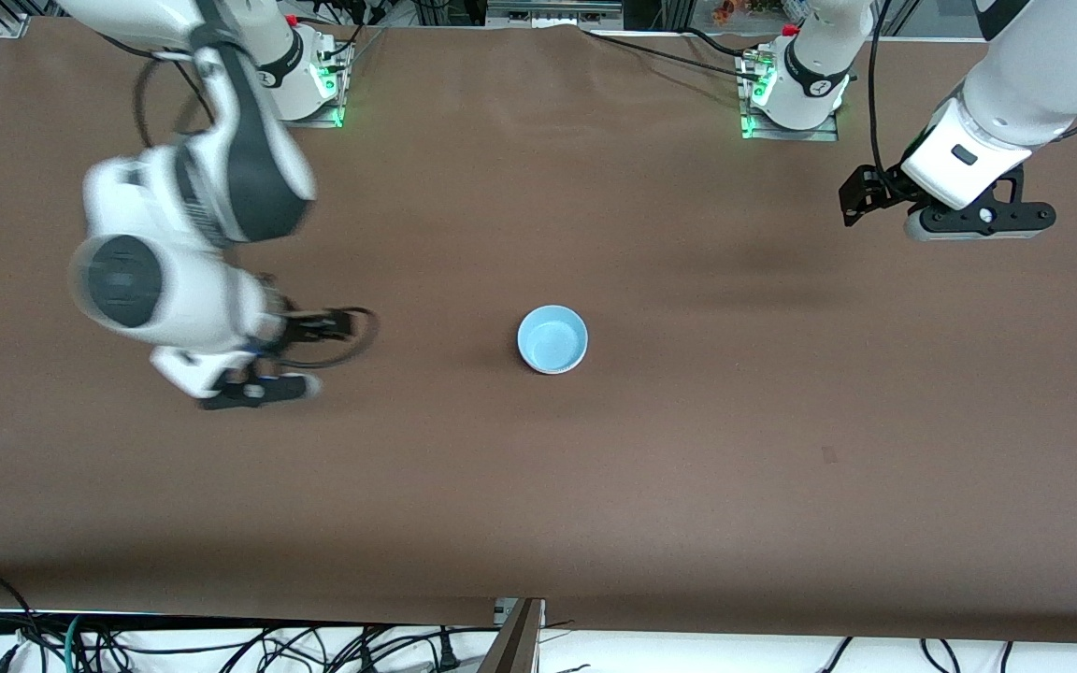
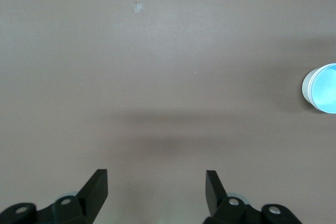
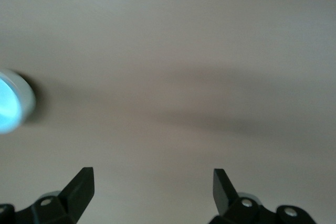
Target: Stack pink and blue bowls on white bowl
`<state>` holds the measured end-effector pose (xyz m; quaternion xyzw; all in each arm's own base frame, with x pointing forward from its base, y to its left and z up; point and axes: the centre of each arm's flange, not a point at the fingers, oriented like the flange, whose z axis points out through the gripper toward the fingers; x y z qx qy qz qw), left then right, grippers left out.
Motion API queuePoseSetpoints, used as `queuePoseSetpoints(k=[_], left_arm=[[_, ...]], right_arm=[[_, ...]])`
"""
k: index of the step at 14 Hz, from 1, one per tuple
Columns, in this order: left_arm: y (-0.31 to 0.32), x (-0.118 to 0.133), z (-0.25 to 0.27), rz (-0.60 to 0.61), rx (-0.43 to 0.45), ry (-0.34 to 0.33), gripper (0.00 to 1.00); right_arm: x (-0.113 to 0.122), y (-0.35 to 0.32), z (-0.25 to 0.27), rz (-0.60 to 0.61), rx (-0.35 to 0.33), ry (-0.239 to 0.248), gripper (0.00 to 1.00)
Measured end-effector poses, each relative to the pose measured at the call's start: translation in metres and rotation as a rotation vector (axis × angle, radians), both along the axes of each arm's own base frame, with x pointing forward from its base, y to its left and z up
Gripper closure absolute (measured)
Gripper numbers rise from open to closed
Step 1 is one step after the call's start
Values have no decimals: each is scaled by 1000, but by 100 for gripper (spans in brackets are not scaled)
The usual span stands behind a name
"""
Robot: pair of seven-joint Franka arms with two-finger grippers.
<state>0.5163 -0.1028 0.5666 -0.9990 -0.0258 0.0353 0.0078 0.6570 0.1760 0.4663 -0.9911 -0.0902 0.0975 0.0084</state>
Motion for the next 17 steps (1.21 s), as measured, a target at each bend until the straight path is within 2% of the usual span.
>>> queuePoseSetpoints(k=[2,3,6,8,12,14,17], left_arm=[[15,4,5,14,-6,-15,13],[28,8,8,12,-12,-22,12],[82,19,16,5,-32,-40,4],[99,23,17,3,-43,-44,0],[95,24,16,-9,-48,-43,0],[94,24,17,-10,-48,-43,0],[90,25,17,-18,-50,-44,0]], right_arm=[[-8,-58,35,4,-6,28,0],[-13,-78,53,-7,-13,22,0],[-35,-126,119,-44,-25,-64,0],[-64,-149,156,-62,-21,-97,0],[-111,-157,168,-57,-53,-81,0],[-122,-149,167,-56,-55,-68,0],[-125,-143,165,-95,-61,-61,0]])
